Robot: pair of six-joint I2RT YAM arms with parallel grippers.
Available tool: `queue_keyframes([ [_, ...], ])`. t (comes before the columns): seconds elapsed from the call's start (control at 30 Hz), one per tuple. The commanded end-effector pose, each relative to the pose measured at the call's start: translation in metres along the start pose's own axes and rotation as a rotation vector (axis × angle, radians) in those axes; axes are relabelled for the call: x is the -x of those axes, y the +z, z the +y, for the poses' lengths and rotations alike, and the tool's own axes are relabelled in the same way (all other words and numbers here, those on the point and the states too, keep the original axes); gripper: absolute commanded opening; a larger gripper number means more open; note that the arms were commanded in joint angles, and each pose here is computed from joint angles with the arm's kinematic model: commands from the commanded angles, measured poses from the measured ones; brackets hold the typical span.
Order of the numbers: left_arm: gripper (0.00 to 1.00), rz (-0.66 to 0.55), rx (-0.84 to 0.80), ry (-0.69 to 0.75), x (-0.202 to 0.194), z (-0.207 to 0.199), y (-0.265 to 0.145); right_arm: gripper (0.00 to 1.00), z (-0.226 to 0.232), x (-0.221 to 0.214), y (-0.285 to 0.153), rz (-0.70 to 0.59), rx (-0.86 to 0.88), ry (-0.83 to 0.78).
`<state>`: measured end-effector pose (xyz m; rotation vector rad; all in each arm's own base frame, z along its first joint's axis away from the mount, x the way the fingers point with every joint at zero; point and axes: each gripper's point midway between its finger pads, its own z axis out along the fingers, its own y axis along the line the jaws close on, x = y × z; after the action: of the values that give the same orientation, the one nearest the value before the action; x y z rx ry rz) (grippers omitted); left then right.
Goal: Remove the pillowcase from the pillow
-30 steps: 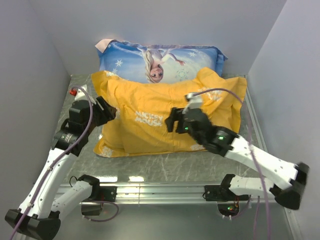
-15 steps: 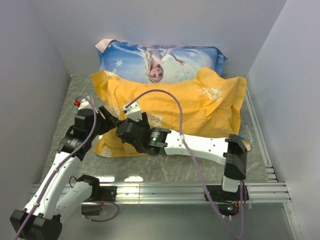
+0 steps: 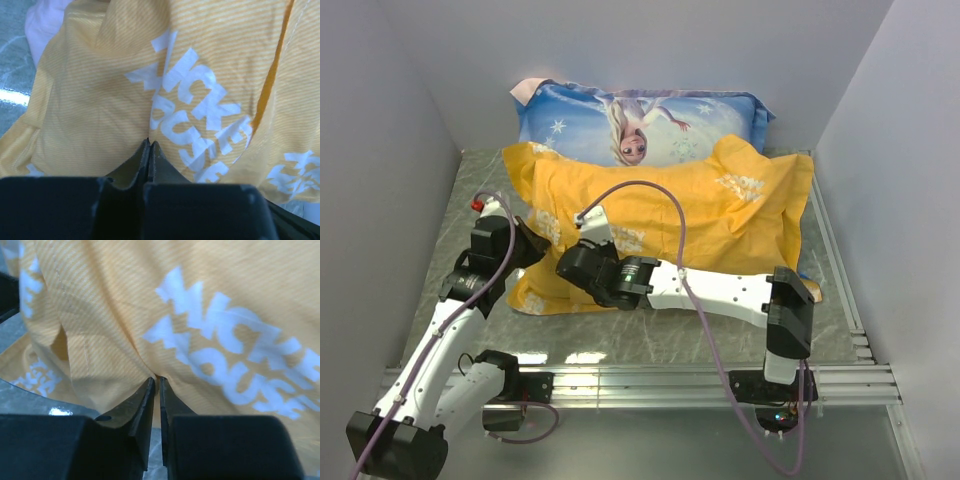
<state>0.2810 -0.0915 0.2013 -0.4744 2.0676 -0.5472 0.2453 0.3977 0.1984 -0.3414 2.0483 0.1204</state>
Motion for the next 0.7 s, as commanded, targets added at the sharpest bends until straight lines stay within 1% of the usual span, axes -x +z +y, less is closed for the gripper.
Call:
queue_keyframes([
  [0.0, 0.01, -0.031, -0.037, -0.005, 0.01, -0.009, -0.002, 0.12, -0.029, 0.028, -0.014, -0.073, -0.037, 0.096],
  [0.07, 0.01, -0.03, -0.032, -0.005, 0.009, -0.007, -0.003, 0.08, -0.037, 0.027, -0.014, -0.068, -0.056, 0.093],
  [0.17, 0.01, -0.026, -0.012, -0.005, 0.009, -0.004, -0.005, 0.05, -0.058, 0.025, -0.013, -0.063, -0.098, 0.119],
  [0.37, 0.0, -0.052, 0.05, -0.007, 0.014, 0.009, -0.008, 0.03, -0.12, 0.021, -0.023, -0.075, -0.148, 0.212],
  [0.4, 0.01, -0.049, 0.062, -0.007, 0.013, 0.012, -0.009, 0.03, -0.138, 0.022, -0.027, -0.085, -0.164, 0.24],
  [0.47, 0.01, -0.058, 0.083, -0.012, 0.015, 0.017, -0.01, 0.03, -0.156, 0.021, -0.031, -0.086, -0.182, 0.265],
  [0.5, 0.0, -0.058, 0.093, -0.013, 0.015, 0.019, -0.01, 0.02, -0.172, 0.021, -0.033, -0.096, -0.204, 0.291],
  [0.6, 0.01, -0.063, 0.144, -0.017, 0.018, 0.031, -0.008, 0.01, -0.192, 0.018, -0.036, -0.105, -0.221, 0.32],
  [0.67, 0.01, -0.044, 0.16, -0.021, 0.015, 0.038, -0.001, 0.01, -0.195, 0.015, -0.035, -0.099, -0.221, 0.329],
])
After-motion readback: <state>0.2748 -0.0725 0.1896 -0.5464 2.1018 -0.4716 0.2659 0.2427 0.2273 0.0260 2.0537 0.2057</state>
